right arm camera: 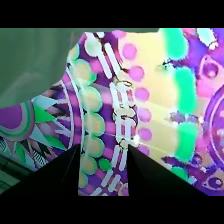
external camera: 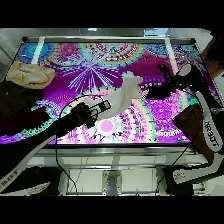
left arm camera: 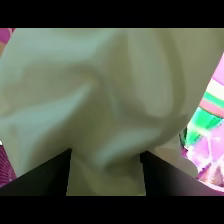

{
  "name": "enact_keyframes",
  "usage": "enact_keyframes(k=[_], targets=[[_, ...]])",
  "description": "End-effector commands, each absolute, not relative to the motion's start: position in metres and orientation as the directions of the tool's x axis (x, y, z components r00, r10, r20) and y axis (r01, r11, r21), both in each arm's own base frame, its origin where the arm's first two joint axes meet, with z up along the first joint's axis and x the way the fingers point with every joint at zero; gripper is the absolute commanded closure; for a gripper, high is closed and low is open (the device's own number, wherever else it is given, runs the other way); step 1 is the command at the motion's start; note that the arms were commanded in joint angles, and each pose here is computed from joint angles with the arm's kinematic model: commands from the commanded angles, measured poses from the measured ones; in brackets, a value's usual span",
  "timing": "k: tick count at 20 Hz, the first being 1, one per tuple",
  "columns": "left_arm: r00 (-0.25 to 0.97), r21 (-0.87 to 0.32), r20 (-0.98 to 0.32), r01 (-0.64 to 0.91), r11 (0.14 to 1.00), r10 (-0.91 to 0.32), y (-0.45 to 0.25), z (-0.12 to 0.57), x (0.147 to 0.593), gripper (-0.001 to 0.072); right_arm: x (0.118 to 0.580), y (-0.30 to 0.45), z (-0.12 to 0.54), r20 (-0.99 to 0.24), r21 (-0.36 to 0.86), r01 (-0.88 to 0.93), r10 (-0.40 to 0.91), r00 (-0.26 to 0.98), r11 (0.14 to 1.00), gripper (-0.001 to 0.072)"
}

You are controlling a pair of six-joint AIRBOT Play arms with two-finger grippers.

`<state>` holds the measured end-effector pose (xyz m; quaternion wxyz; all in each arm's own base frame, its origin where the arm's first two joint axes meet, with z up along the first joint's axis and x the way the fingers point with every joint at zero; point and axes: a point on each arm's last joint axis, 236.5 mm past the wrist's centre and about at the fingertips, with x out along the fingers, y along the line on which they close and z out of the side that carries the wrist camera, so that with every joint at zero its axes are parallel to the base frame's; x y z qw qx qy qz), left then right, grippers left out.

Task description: Fold the shirts.

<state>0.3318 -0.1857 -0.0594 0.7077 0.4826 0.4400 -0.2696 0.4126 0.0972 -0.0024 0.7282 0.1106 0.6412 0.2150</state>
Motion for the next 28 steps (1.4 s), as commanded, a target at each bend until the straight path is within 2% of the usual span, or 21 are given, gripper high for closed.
enact_keyframes(k=[1,2,5,6,7,9,12,14,16,20,21,22,23,24,25,28], targets=[[0.480,0.459,-0.876,0.807,0.372,0.040,-0.188,-0.067,0.335,0.0383,0.417,0.108,0.004,-0.860,0.477,-0.187,0.500,0.105,0.859,0.0371],[0.484,0.469,-0.874,0.808,0.358,0.053,-0.185,-0.066,0.335,0.0680,0.419,0.108,0.004,-0.860,0.475,-0.189,0.499,0.110,0.860,0.0372],[0.548,0.540,-0.833,0.771,0.337,0.081,-0.180,-0.053,0.352,0.0695,0.420,0.117,0.004,-0.858,0.473,-0.206,0.501,0.115,0.857,0.0417],[0.599,0.597,-0.793,0.725,0.343,0.113,-0.174,-0.036,0.366,0.0695,0.420,0.121,0.005,-0.857,0.471,-0.216,0.501,0.116,0.855,0.0460],[0.650,0.653,-0.746,0.670,0.354,0.147,-0.169,-0.012,0.382,0.0695,0.420,0.125,0.004,-0.858,0.468,-0.225,0.500,0.117,0.855,0.0462],[0.748,0.735,-0.644,0.546,0.402,0.162,-0.169,0.050,0.409,0.0695,0.420,0.132,0.005,-0.857,0.465,-0.240,0.501,0.118,0.852,0.0462],[0.851,0.766,-0.513,0.396,0.506,0.110,-0.174,0.148,0.430,0.0695,0.418,0.141,0.005,-0.857,0.465,-0.257,0.503,0.109,0.847,0.0462],[0.886,0.728,-0.450,0.291,0.621,0.113,-0.155,0.186,0.448,0.0695,0.418,0.147,0.005,-0.856,0.464,-0.266,0.505,0.110,0.845,0.0462],[0.892,0.665,-0.427,0.198,0.720,0.149,-0.115,0.192,0.472,0.0695,0.419,0.156,0.006,-0.852,0.463,-0.283,0.509,0.117,0.840,0.0462],[0.816,0.472,-0.507,-0.006,0.882,0.277,-0.013,0.151,0.504,0.0694,0.425,0.182,0.008,-0.842,0.447,-0.333,0.517,0.158,0.830,0.0459],[0.789,0.420,-0.543,-0.041,0.906,0.288,0.002,0.138,0.505,0.0668,0.428,0.191,0.009,-0.837,0.440,-0.347,0.519,0.176,0.828,0.0458],[0.774,0.369,-0.570,-0.059,0.928,0.276,0.008,0.130,0.504,0.0536,0.432,0.199,0.010,-0.830,0.431,-0.364,0.520,0.198,0.826,0.0456],[0.772,0.320,-0.583,-0.068,0.945,0.253,0.008,0.127,0.505,0.0304,0.437,0.206,0.010,-0.826,0.414,-0.380,0.517,0.224,0.827,0.0429],[0.778,0.297,-0.583,-0.065,0.953,0.235,0.004,0.127,0.506,0.0227,0.443,0.214,0.011,-0.818,0.399,-0.395,0.516,0.256,0.828,0.0336],[0.788,0.278,-0.577,-0.056,0.959,0.213,-0.002,0.128,0.508,0.0227,0.450,0.222,0.012,-0.804,0.391,-0.403,0.520,0.288,0.828,0.0301],[0.817,0.209,-0.559,-0.031,0.978,0.145,-0.018,0.133,0.515,0.0228,0.470,0.254,0.011,-0.739,0.430,-0.391,0.566,0.364,0.813,0.0301]])
